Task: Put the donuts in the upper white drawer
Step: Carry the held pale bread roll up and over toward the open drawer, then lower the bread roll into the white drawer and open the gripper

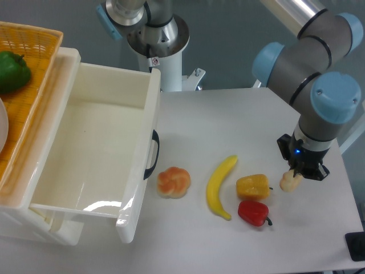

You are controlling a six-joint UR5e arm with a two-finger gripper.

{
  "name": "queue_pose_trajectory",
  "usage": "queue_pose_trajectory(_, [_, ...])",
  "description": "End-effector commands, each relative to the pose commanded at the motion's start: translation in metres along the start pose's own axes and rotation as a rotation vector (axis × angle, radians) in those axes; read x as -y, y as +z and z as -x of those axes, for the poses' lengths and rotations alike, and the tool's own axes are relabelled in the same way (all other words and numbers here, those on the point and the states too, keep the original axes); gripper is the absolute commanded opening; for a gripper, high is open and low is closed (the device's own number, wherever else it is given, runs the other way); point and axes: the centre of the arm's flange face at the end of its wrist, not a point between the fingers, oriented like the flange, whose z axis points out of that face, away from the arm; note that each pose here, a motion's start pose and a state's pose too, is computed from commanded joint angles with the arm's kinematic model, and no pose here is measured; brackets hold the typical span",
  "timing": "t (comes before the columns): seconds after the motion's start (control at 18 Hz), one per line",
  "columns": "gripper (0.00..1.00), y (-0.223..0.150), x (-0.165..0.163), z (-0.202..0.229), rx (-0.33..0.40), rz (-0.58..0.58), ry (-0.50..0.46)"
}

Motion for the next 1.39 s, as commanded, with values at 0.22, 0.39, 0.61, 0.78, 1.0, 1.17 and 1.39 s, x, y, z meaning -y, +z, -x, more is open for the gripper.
queue_pose_trajectory(0.22, [0.00, -0.050, 0.014, -0.029, 0.041, -0.094, -0.125])
queue_pose_trajectory(0.39, [0.00, -0.073, 0.041, -0.050, 0.040, -0.219, -0.245])
queue_pose_trajectory(0.61, [0.00, -0.106, 0.068, -0.075, 0.038, -0.344, -0.328])
queue_pose_trajectory(0.78, [0.00, -0.125, 0.096, -0.099, 0.023, -0.399, -0.373])
queue_pose_trajectory(1.0, [0.00, -0.130, 0.134, -0.127, -0.018, -0.435, -0.375])
queue_pose_trajectory(1.17, [0.00, -0.133, 0.153, -0.141, -0.044, -0.468, -0.366])
queue_pose_trajectory(1.39, [0.02, -0.129, 0.189, -0.173, -0.078, -0.467, -0.300])
